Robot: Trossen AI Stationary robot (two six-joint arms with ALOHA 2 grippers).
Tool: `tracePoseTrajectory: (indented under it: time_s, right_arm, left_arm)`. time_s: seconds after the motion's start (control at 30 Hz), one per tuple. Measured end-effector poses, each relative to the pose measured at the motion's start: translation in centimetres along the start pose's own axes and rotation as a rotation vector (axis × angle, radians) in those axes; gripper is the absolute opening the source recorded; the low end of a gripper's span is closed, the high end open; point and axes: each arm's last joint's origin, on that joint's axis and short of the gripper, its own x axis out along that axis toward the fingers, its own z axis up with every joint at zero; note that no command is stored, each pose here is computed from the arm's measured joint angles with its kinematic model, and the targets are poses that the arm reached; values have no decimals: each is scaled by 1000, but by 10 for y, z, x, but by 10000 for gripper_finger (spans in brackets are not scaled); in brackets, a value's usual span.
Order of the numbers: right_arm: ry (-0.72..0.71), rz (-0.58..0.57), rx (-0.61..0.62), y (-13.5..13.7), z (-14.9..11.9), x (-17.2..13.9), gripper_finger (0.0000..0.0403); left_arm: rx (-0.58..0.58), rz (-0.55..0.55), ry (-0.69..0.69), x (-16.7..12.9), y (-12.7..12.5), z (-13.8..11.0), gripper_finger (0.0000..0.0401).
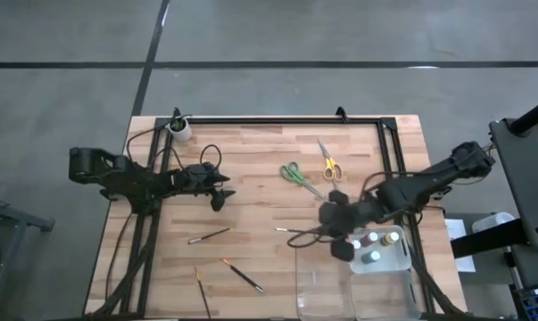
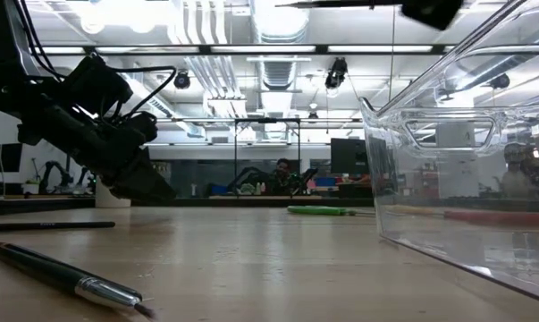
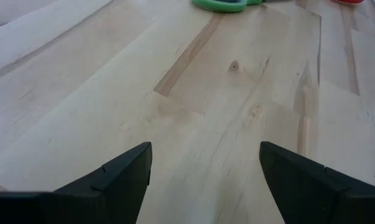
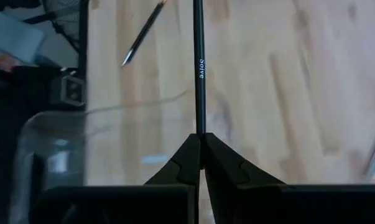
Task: Pick & Place Paint Supplies
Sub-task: Put the top silver paintbrush into the right transparent bin
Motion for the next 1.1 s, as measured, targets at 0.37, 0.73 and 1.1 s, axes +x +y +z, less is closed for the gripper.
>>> tracePoseTrajectory:
  time_s: [0.37,0.73,1.1]
  right_arm:
    - [93,75,49,41,-47,-24,8]
    - [174,78,263,67,-91,-43,8]
    - [171,210,382,101,-136,-67,8]
  left_arm:
    - [0,0,1,0,0,0,303]
    - [0,0,1,0,0,0,303]
    - [0,0,1,0,0,0,303]
